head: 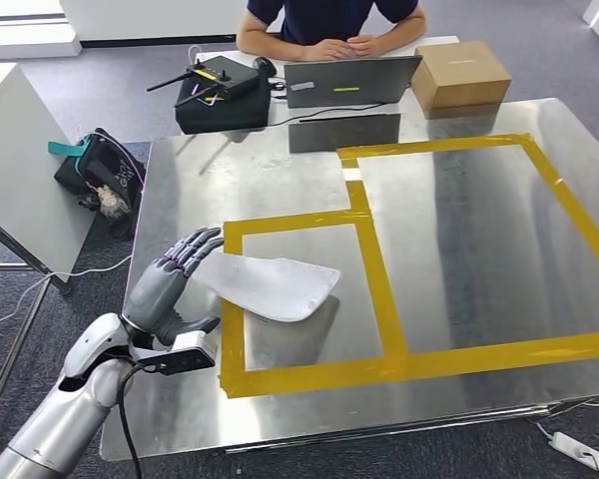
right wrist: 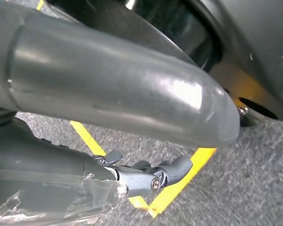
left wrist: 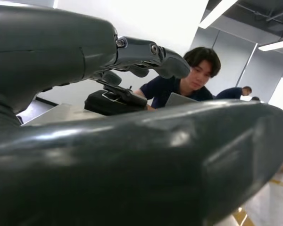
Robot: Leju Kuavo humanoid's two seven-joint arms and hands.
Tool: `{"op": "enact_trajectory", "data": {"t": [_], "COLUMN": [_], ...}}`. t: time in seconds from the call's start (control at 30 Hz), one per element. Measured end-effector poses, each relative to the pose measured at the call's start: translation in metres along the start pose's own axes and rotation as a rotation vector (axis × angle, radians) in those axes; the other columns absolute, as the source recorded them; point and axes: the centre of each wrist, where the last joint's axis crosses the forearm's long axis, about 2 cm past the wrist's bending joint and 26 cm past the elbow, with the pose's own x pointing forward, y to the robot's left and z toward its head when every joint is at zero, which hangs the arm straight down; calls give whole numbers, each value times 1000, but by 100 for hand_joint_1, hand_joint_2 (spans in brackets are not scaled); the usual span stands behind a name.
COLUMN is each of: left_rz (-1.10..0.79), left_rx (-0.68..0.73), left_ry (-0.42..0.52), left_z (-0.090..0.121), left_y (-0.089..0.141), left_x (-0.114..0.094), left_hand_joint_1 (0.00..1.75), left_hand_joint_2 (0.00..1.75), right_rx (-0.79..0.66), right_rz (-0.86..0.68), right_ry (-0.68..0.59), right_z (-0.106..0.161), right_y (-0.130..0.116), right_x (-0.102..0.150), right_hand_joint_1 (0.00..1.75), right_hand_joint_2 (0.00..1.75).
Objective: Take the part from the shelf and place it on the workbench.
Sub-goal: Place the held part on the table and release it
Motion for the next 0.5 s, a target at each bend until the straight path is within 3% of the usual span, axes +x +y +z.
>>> {"op": "enact_trajectory", "data": {"t": [0.5], "left_rz": [2], "left_rx": [3], "left_ry": [37], "left_z": [8], "left_y": [4], "left_x": [-7], "left_hand_joint_1": [0], "left_hand_joint_2": [0], "right_rx": [4], "right_rz": [2], "right_ry": [11], "right_z": [0], "right_y": [1], "right_x": [-1], "right_hand_joint_1": [0], "right_hand_joint_2": [0]}}
